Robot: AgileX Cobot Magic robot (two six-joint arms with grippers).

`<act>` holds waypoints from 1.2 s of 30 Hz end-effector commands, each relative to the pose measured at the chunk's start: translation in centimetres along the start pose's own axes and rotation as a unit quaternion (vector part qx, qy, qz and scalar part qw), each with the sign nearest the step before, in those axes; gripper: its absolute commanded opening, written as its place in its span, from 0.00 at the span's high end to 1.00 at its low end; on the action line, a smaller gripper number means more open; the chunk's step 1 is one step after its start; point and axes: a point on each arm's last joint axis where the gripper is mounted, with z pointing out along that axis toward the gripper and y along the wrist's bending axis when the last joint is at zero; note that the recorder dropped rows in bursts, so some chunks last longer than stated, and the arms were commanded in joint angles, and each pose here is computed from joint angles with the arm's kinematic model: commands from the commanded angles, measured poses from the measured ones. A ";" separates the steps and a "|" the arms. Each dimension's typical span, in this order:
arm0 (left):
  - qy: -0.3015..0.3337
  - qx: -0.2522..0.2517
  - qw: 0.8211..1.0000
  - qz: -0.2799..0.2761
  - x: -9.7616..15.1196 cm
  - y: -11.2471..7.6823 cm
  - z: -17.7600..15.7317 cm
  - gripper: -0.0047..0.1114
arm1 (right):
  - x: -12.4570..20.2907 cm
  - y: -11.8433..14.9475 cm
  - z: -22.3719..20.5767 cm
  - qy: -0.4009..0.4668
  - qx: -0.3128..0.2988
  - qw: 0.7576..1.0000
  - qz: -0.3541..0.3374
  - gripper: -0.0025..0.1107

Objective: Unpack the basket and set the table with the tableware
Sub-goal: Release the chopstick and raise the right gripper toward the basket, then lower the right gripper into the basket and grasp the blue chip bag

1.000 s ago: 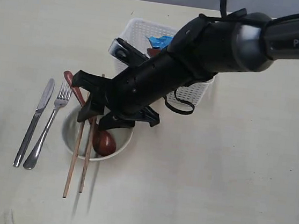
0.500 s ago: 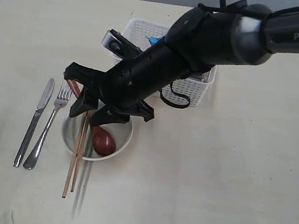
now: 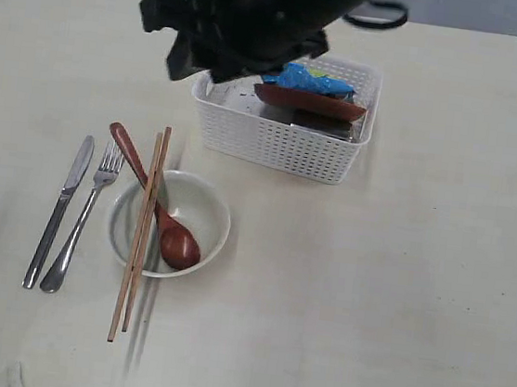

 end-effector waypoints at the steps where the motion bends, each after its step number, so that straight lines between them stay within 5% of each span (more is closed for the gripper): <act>1: -0.001 0.000 1.000 -0.005 0.1 0.0 0.0 0.96 | -0.2 -2.4 -3.0 0.055 0.179 0.977 -0.102 0.58; 7: -0.001 0.000 1.000 -0.005 0.1 0.0 0.0 0.96 | 2.7 -5.6 -3.3 0.214 0.290 0.910 -0.204 0.61; 15: -0.001 0.000 1.000 -0.005 0.1 0.0 0.0 0.96 | 2.2 -6.1 -0.8 0.119 0.274 0.925 -0.235 0.61; 36: -0.001 0.000 1.000 -0.005 0.1 0.0 0.0 0.96 | 2.5 -8.3 3.8 0.140 0.300 0.912 -0.242 0.60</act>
